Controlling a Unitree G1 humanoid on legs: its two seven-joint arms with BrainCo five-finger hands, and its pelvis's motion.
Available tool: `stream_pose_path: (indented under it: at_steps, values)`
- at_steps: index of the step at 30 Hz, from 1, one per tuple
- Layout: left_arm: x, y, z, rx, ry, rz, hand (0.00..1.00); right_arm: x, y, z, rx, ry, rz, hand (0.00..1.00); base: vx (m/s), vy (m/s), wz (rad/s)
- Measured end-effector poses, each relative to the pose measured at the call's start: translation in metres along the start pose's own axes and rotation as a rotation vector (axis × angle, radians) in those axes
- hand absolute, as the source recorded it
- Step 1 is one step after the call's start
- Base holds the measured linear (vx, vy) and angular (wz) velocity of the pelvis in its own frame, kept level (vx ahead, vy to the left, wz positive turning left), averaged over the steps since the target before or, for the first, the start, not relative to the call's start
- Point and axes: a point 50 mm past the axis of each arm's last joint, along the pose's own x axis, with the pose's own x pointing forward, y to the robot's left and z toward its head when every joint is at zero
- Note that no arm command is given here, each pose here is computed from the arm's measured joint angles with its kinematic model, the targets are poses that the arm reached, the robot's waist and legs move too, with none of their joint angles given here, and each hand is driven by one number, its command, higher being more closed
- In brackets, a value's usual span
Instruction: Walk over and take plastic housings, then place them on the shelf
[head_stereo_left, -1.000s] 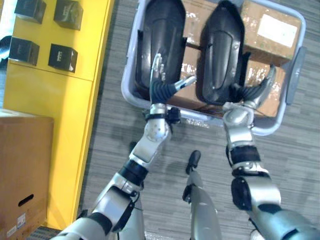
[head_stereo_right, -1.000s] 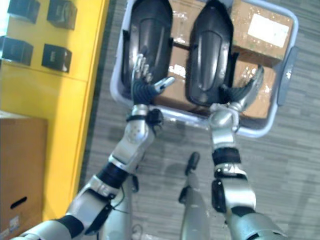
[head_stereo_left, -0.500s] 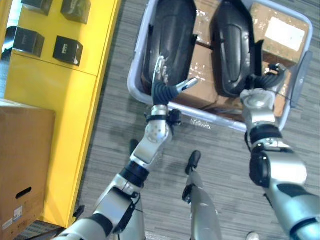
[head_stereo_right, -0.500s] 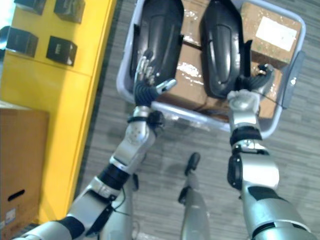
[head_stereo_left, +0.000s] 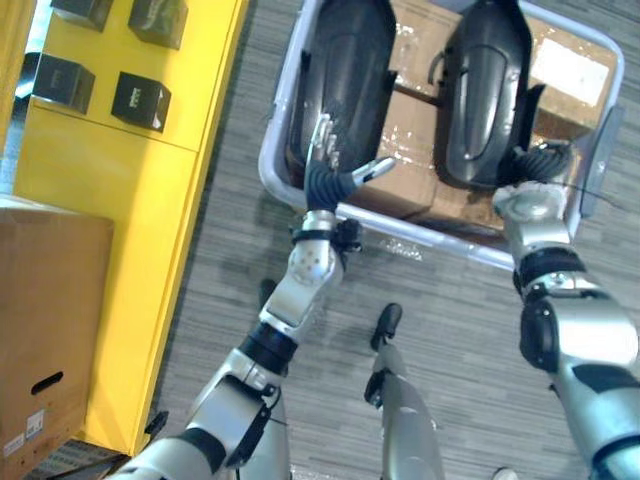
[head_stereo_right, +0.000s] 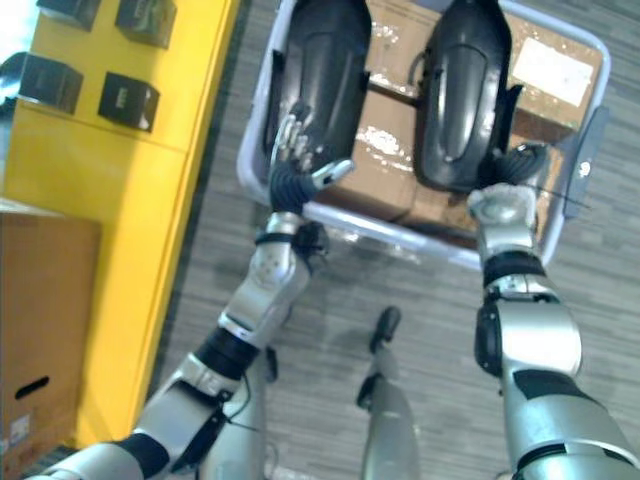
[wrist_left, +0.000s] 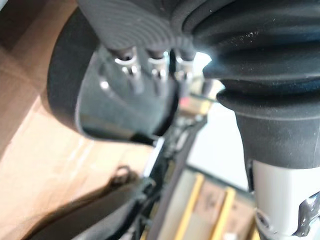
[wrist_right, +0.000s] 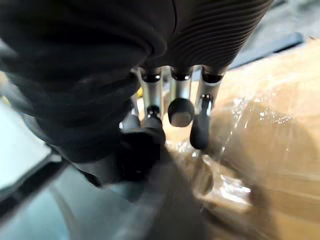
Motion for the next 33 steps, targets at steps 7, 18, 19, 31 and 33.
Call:
stream_pose_path:
  at_steps: [7, 18, 19, 31, 33]
  values:
    - [0.003, 0.017, 0.001, 0.028, -0.008, 0.046, 0.0, -0.017, -0.002, 0.014, -0.198, -0.232, -0.101, 1.0, 0.01, 0.004, 0.05]
    - [-0.001, 0.033, -0.003, 0.077, 0.005, 0.067, 0.0, -0.037, 0.0, 0.03, -0.243, -0.408, -0.154, 1.0, 0.0, 0.0, 0.0]
    - [-0.001, 0.034, -0.003, 0.085, 0.004, 0.068, 0.0, -0.038, 0.001, 0.029, -0.251, -0.411, -0.149, 1.0, 0.0, -0.007, -0.05]
    - [0.019, 0.039, -0.011, 0.144, 0.064, 0.097, 0.0, -0.05, 0.008, 0.046, -0.186, -0.467, -0.146, 1.0, -0.01, -0.01, -0.06]
    - [0.029, 0.041, -0.016, 0.186, 0.097, 0.106, 0.0, -0.054, 0.016, 0.046, -0.167, -0.46, -0.126, 1.0, -0.02, -0.018, -0.1]
